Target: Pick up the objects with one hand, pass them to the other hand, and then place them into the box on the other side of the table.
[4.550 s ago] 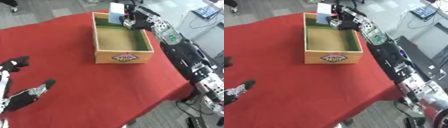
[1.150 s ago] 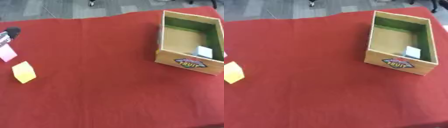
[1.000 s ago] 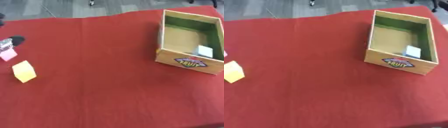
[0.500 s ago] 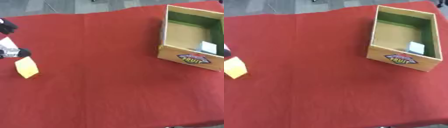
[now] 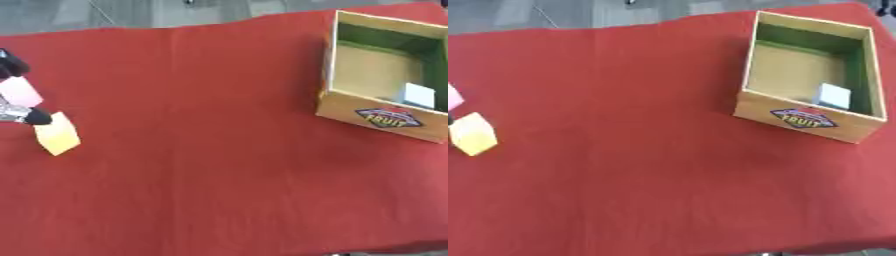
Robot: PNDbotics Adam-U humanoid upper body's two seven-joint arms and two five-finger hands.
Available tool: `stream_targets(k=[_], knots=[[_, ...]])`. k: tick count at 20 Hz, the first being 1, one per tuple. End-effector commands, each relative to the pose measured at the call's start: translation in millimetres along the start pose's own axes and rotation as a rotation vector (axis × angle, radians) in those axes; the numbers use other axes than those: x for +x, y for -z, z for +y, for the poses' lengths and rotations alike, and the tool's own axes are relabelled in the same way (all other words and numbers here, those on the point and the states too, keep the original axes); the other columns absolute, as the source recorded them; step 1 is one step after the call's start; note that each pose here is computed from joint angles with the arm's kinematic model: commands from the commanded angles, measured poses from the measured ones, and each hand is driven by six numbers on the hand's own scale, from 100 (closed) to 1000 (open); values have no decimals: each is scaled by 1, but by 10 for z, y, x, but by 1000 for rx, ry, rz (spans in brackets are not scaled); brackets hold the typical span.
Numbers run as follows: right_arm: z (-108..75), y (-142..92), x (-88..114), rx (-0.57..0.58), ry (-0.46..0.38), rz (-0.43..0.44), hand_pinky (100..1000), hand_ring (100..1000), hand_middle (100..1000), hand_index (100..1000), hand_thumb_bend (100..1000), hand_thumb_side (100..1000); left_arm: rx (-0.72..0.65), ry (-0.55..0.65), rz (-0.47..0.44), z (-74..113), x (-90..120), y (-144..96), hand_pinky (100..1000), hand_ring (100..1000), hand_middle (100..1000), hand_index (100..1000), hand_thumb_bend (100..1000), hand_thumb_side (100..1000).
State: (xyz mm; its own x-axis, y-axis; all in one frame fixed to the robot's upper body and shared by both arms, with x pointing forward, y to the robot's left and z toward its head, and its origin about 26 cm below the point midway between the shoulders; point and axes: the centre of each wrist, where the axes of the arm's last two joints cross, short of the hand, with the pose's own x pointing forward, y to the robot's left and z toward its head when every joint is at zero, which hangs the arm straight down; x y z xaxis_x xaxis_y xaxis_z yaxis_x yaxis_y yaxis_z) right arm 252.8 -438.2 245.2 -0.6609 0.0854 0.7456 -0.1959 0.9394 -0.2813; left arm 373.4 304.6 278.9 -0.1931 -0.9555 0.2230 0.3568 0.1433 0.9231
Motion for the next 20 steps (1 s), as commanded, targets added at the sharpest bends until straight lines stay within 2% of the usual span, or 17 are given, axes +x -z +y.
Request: stream_targets(k=[1, 7, 11, 18, 20], knots=[[-26, 31, 65, 20, -31, -1, 975, 1000, 903, 998, 100, 473, -11, 35, 30, 144, -46, -85, 821, 815, 744, 824, 880, 556], [-16, 26, 47, 24, -28, 6, 975, 1000, 900, 997, 100, 475, -73, 52, 65, 106, -76, 19, 822, 821, 753, 829, 860, 501], [-6, 22, 37, 28, -26, 10, 975, 1000, 897, 995, 100, 475, -100, 74, 114, 70, -118, 117, 821, 827, 760, 830, 882, 463], [-5, 13, 17, 28, -28, 25, 975, 1000, 894, 994, 100, 476, -139, 106, 173, -25, -175, 268, 815, 830, 760, 818, 888, 465], [-2, 11, 11, 29, -30, 28, 976, 1000, 893, 994, 100, 476, -148, 120, 189, -55, -189, 306, 813, 832, 762, 814, 892, 434]])
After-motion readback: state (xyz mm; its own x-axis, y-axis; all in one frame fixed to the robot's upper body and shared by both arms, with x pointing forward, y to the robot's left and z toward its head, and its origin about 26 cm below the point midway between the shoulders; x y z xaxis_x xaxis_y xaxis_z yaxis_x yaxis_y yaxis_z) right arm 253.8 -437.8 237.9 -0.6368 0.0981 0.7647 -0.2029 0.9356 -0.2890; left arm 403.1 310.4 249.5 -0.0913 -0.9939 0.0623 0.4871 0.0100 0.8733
